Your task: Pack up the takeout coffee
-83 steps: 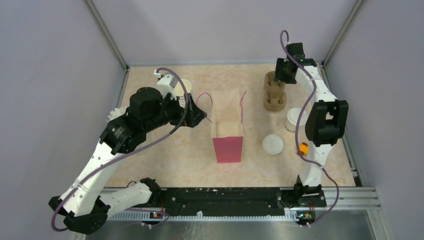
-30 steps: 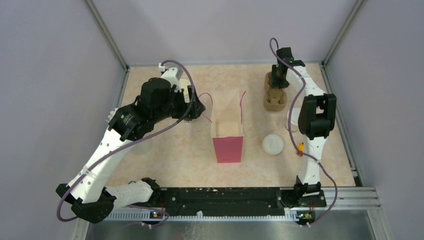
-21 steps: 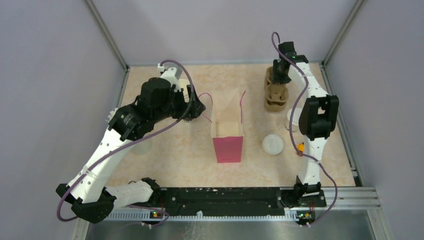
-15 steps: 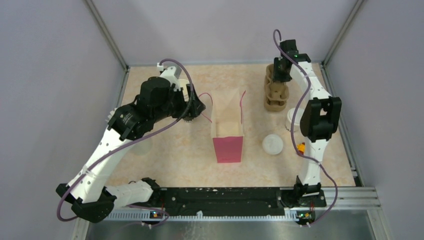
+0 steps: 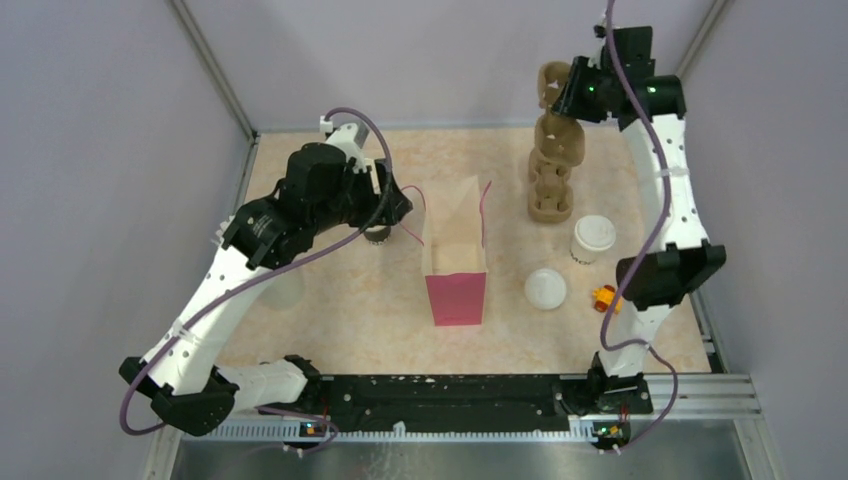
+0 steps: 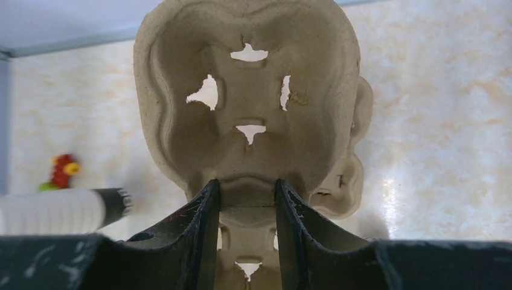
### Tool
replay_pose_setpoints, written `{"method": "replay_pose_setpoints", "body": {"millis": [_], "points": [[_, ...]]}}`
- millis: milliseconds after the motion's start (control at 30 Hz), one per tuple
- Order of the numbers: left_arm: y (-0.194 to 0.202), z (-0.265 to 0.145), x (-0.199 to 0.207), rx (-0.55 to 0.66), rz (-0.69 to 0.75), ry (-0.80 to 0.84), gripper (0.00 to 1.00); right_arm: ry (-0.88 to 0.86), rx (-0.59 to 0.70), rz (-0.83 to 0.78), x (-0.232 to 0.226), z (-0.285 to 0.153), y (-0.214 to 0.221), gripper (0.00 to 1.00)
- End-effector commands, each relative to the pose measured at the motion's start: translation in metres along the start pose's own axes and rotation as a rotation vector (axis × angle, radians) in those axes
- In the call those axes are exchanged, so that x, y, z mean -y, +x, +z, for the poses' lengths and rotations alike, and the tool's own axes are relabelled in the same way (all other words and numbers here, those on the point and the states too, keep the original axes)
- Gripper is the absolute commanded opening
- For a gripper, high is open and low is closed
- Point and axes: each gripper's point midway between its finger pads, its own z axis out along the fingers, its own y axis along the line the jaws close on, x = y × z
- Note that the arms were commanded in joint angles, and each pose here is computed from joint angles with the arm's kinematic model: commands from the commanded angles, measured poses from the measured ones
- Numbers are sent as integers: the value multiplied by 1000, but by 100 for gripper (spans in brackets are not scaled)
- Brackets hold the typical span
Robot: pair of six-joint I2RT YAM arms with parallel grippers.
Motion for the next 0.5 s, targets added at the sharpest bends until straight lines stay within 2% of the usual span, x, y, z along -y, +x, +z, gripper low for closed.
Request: {"method": "replay_pose_setpoints", "body": {"millis": [0, 167, 333, 467], "points": [[-12, 1, 14, 43, 11, 77, 67, -222, 151, 77, -64, -117, -26, 28], [-3, 2, 26, 22, -10, 166, 31, -412, 199, 151, -116, -177, -20, 26], [2, -4, 38, 19, -70, 239, 14, -586, 215, 230, -167, -227, -4, 25], [5, -7, 46, 9, -112, 290, 0, -719, 169, 300, -210, -249, 25, 24]]}}
